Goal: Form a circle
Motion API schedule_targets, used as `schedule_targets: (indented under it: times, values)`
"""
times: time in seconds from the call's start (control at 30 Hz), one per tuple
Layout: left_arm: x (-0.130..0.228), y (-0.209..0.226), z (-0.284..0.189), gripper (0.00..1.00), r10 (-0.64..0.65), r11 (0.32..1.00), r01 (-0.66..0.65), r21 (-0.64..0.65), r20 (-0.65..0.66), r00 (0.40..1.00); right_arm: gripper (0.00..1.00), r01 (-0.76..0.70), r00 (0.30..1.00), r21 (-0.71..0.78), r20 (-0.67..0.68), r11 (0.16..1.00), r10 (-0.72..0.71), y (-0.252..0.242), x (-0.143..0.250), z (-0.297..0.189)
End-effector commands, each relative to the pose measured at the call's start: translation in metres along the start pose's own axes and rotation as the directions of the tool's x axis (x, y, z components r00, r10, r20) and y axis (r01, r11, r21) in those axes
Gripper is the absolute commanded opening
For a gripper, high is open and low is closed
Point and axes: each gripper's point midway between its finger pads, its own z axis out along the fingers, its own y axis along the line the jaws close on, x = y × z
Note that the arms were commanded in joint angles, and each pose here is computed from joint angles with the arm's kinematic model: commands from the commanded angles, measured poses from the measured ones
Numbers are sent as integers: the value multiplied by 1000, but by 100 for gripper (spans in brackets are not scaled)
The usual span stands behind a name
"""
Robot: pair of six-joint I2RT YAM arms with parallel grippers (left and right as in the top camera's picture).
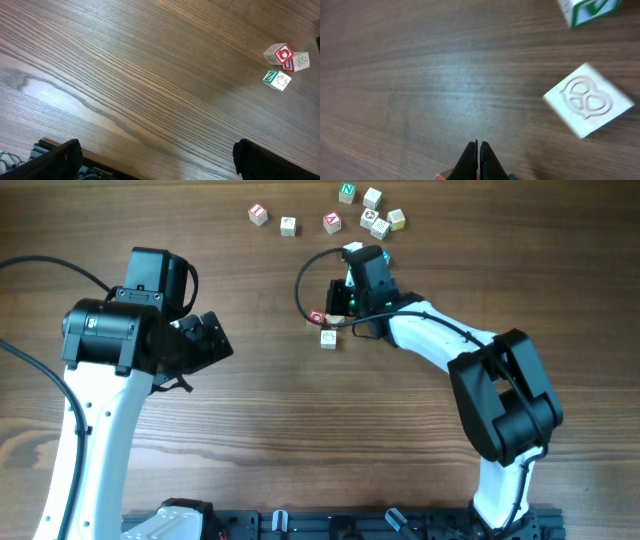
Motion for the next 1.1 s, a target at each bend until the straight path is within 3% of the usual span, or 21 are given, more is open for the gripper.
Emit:
schedule_targets:
  times: [0.0, 1.07]
  values:
    - [-2, 3, -2, 100, -18, 1000, 18, -9, 17, 1000, 5, 29, 1000, -3, -9, 1000, -29, 6, 1, 2]
    - [-2, 3, -2, 100, -18, 1000, 18, -8, 17, 1000, 5, 58, 995, -10, -78, 998, -59, 21, 26, 4]
